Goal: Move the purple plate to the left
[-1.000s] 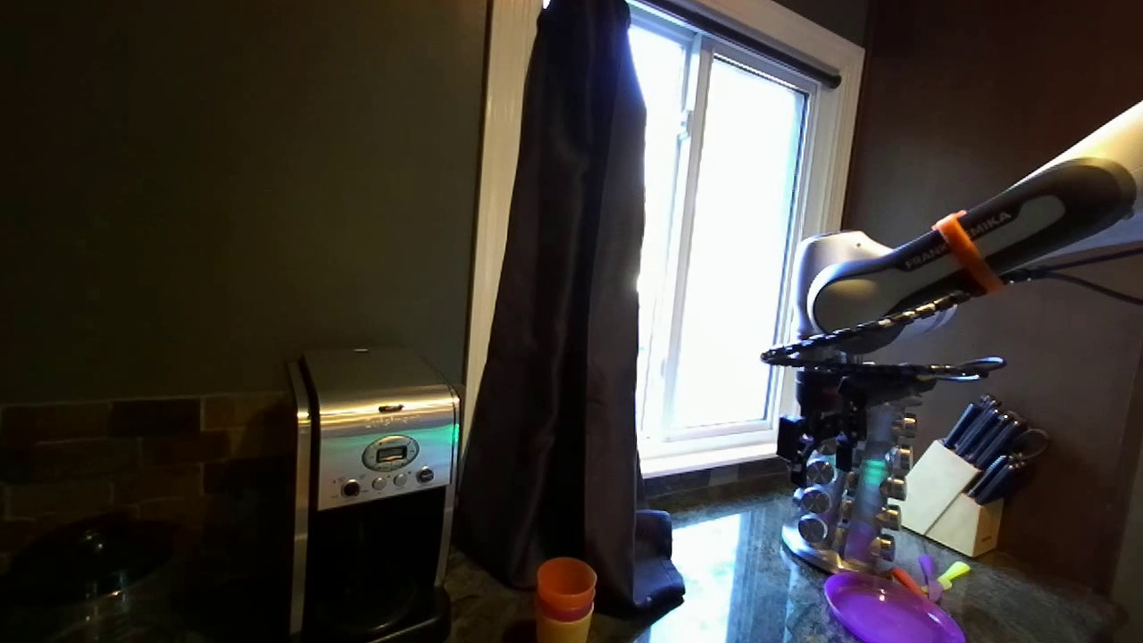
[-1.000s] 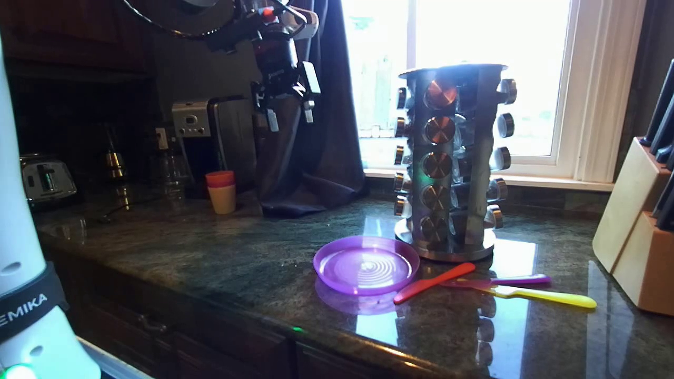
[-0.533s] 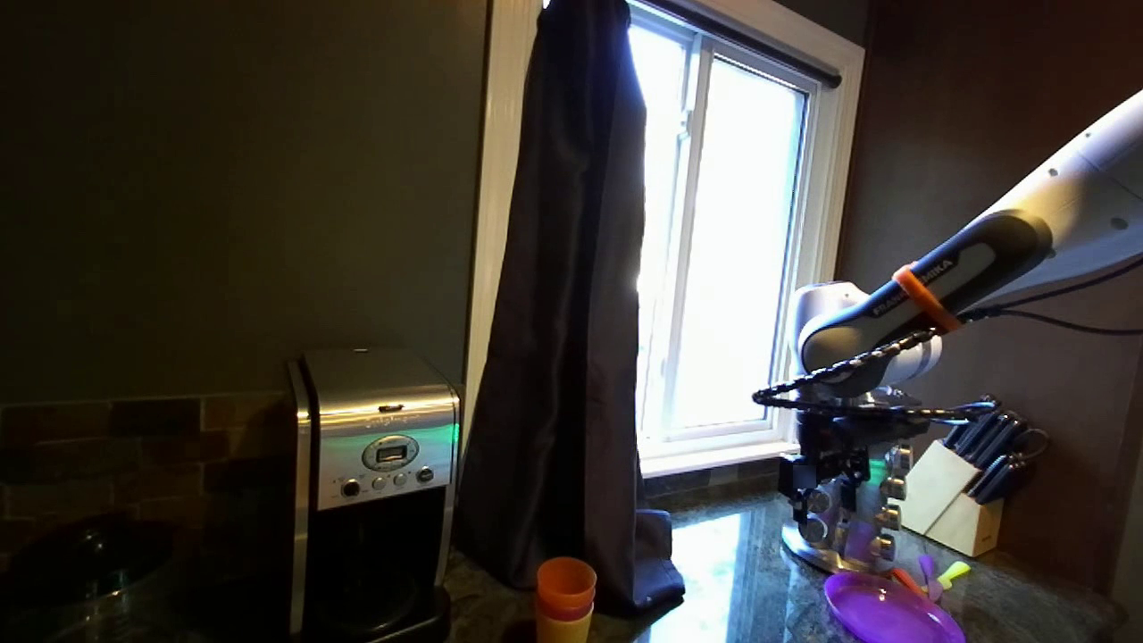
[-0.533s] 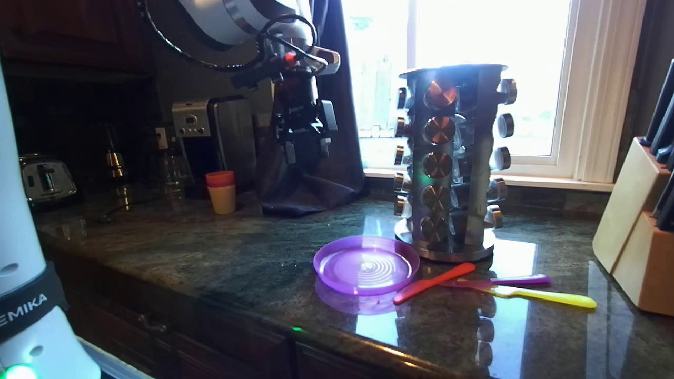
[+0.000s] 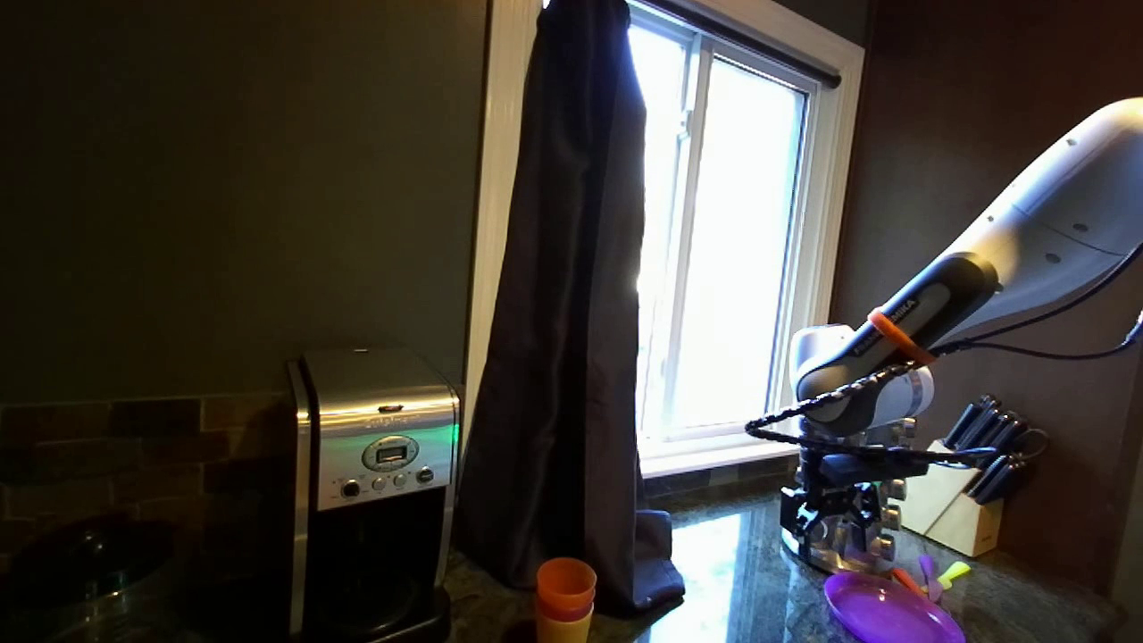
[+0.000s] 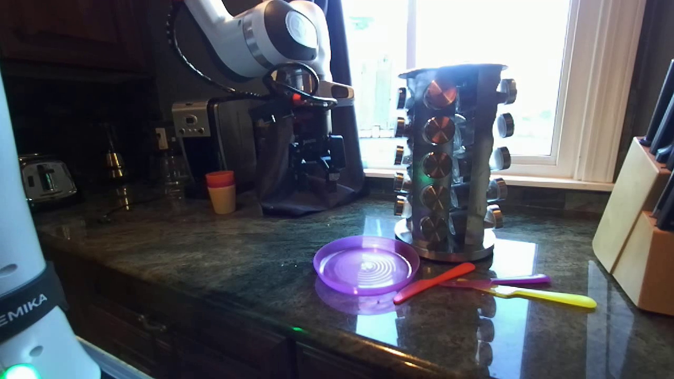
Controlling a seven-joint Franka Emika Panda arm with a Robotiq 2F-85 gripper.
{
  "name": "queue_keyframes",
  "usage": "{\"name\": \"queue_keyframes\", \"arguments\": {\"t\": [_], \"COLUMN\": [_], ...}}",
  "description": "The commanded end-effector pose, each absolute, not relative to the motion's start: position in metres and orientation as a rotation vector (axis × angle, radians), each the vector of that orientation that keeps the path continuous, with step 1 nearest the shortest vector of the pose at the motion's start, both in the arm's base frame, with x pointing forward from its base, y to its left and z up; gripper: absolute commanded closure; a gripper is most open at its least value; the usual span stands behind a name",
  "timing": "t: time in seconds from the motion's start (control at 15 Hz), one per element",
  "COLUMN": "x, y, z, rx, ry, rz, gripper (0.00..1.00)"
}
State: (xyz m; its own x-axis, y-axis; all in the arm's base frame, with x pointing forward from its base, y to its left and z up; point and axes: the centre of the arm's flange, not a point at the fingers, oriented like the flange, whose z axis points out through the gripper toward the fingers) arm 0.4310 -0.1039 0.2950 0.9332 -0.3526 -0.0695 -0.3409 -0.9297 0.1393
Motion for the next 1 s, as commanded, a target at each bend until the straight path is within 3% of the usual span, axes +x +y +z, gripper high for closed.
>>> {"name": "queue_keyframes", "arguments": {"t": [0.0, 0.93], "x": [0.44, 0.448], "y": [-0.112, -0.127], "z": [0.271, 0.24], "rx": [2.936, 2.904], "ry": [-0.654, -0.743], "rz": [-0.138, -0.184], "gripper": [0.0, 0.0]}}
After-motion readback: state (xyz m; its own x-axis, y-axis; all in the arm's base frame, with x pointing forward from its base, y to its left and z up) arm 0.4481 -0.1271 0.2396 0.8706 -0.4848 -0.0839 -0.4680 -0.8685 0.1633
